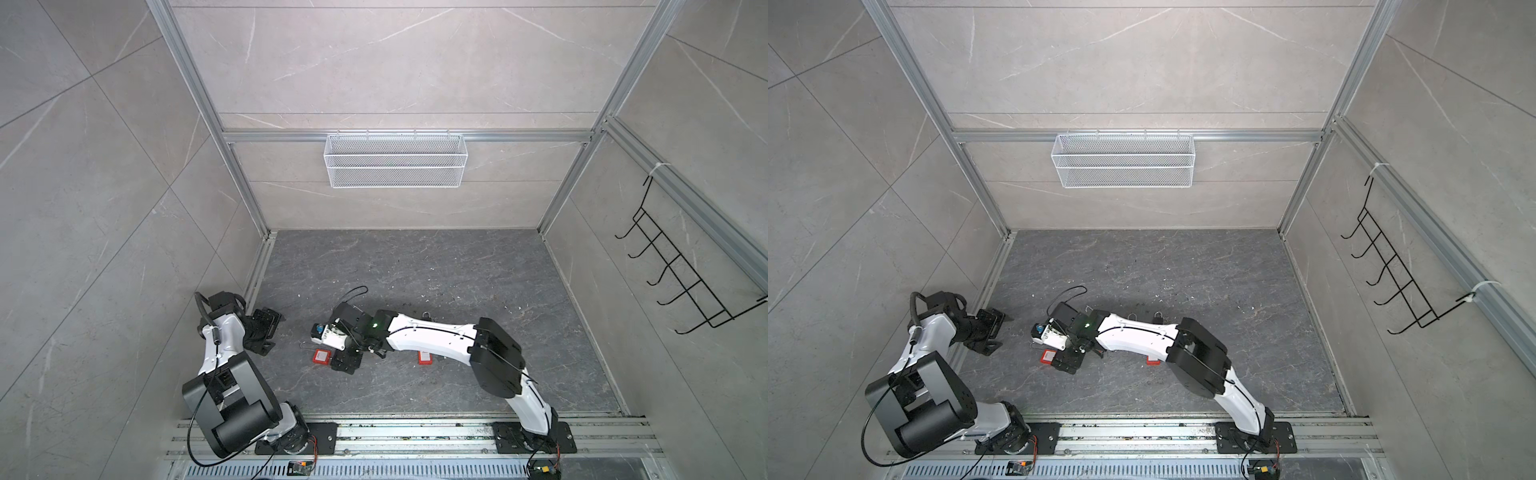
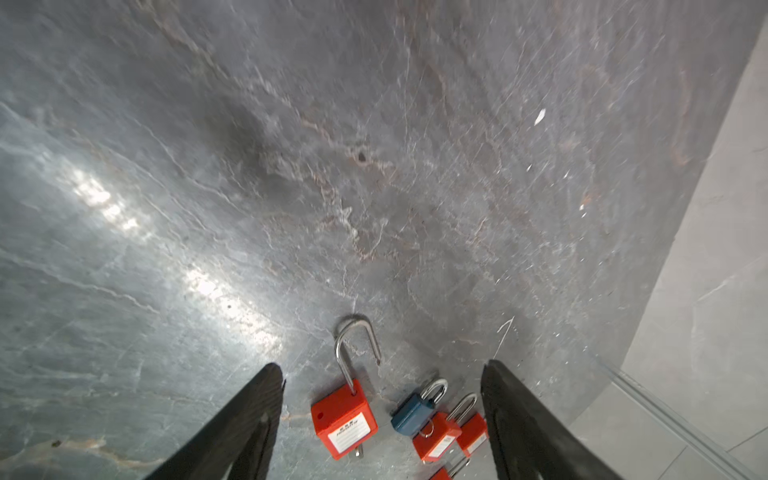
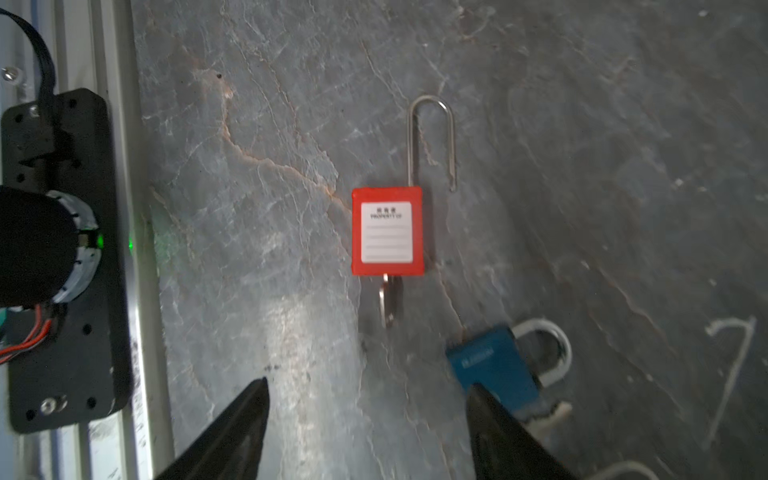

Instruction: Lock with the key

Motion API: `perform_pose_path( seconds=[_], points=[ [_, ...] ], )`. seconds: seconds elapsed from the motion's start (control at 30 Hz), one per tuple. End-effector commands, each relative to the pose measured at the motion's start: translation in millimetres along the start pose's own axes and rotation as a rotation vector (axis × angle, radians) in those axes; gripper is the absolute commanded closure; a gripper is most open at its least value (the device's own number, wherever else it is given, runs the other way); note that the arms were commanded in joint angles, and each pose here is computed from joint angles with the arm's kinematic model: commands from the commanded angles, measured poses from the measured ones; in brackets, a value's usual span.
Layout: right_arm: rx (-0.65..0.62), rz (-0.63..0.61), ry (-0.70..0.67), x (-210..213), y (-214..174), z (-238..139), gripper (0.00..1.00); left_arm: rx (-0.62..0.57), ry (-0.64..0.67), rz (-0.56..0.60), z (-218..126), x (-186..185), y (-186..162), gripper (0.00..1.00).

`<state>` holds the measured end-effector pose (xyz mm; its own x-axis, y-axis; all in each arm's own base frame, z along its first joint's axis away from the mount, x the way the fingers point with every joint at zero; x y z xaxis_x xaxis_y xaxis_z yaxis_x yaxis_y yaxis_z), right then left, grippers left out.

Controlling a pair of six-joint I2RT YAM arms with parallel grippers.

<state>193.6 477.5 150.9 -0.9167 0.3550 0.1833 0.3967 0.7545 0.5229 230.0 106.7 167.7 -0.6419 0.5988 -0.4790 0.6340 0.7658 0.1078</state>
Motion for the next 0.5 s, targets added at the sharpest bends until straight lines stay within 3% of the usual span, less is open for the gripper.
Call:
perform_pose_path(
  seconds=[0.0, 0.2, 0.47],
  points=[
    [0.035, -0.051, -0.015, -4.2, 7.3, 21.5, 0.24, -0.028, -0.069, 0.016, -4.9, -0.2, 10.1, 0.22],
    [0.044, -0.089, -0.03, -8.4, 31.8, 50.7, 0.23, -0.022, -0.079, 0.006, -1.0, 1.1, 11.6, 0.22],
    [0.102, -0.074, -0.031, -13.8, 24.2, 77.5, 0.26, -0.042, -0.048, 0.017, -6.2, 1.9, 10.6, 0.21]
  ],
)
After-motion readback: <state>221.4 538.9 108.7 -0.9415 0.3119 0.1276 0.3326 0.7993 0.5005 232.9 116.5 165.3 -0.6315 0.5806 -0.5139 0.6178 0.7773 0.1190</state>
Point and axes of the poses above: each gripper's point midway between its finger pads, its own z axis out along the fingers, its own x axis along the line the jaws close on, y = z × x, the point moved 9 cm from there along -z, back along the fingers, and after that the axes turned 14 degrees about z, right-handed, at the moved point
